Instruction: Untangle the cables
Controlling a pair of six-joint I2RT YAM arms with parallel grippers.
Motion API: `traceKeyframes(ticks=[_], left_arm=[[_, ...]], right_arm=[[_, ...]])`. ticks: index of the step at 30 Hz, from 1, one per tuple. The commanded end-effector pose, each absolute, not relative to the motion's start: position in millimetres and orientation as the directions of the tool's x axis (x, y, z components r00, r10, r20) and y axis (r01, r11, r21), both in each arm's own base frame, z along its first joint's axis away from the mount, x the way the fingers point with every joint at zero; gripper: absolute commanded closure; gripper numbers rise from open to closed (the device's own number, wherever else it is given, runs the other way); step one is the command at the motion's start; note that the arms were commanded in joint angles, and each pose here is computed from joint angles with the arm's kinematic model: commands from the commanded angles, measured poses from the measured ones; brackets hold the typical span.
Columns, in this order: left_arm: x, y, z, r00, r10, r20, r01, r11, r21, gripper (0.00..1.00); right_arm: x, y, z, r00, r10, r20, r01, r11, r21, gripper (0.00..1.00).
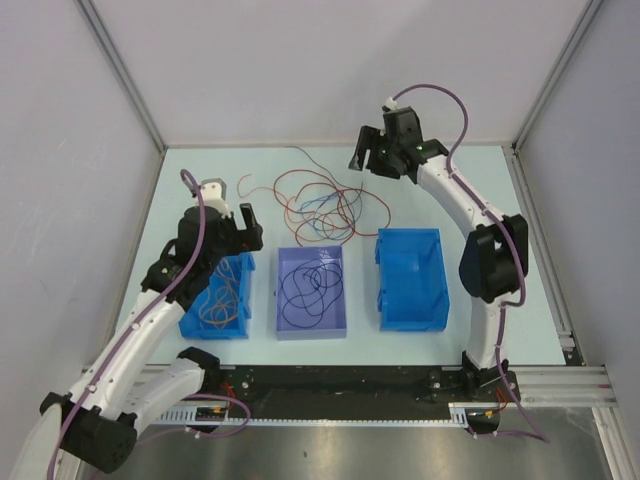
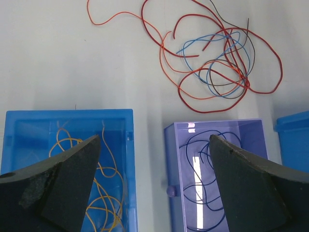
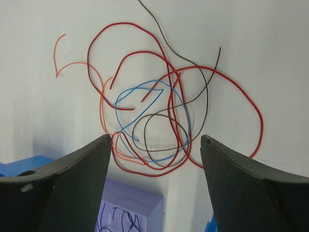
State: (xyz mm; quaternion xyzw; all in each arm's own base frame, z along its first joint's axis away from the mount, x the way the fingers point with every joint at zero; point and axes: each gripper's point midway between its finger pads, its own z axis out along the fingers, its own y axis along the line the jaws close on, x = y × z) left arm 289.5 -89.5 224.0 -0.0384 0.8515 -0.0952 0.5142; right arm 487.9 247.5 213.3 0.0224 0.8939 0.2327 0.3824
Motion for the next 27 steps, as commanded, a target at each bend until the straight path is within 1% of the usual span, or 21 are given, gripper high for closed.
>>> traceKeyframes(ticks=[1,7,11,15,20,23,27], left_arm=[[292.8,-83.4,240.6,-0.423,-0.166,-0.891,0.021,0.981,-0.192,0.0],[293.3,-81.2,240.0,-0.423,-0.167,-0.89,0.012,0.982,-0.189,0.0],[293.8,-79.1,240.8,-0.418,-0.171,-0.892,0.005,0.982,-0.19,0.0],[295.4,-76.8,239.7,-0.421,-0.174,-0.89,-0.003,0.982,-0.19,0.0],[294.7,-73.6,239.5,-0.419,-0.175,-0.891,-0.016,0.983,-0.185,0.0],[294.8,-72.5,239.9,-0.418,-0.178,-0.891,-0.018,0.982,-0.188,0.0],[295.7,-72.0,240.7,-0.414,-0.182,-0.892,-0.018,0.981,-0.192,0.0]], right_arm=[[496.8,259.9,187.4,-0.756,0.199,-0.624,-0.13,0.888,0.441,0.23],[502.9,276.9,144.4,-0.81,0.166,-0.562,-0.132,0.882,0.452,0.27],[500.8,295.2,136.1,-0.829,0.125,-0.545,-0.185,0.859,0.478,0.27],[505.5,312.2,149.9,-0.807,0.135,-0.575,-0.226,0.829,0.512,0.27],[514.9,322.6,162.5,-0.768,0.177,-0.615,-0.217,0.832,0.511,0.27],[516.2,333.1,164.4,-0.77,0.201,-0.605,-0.216,0.81,0.545,0.27],[516.6,342.4,162.5,-0.776,0.199,-0.599,-0.219,0.805,0.551,0.27]])
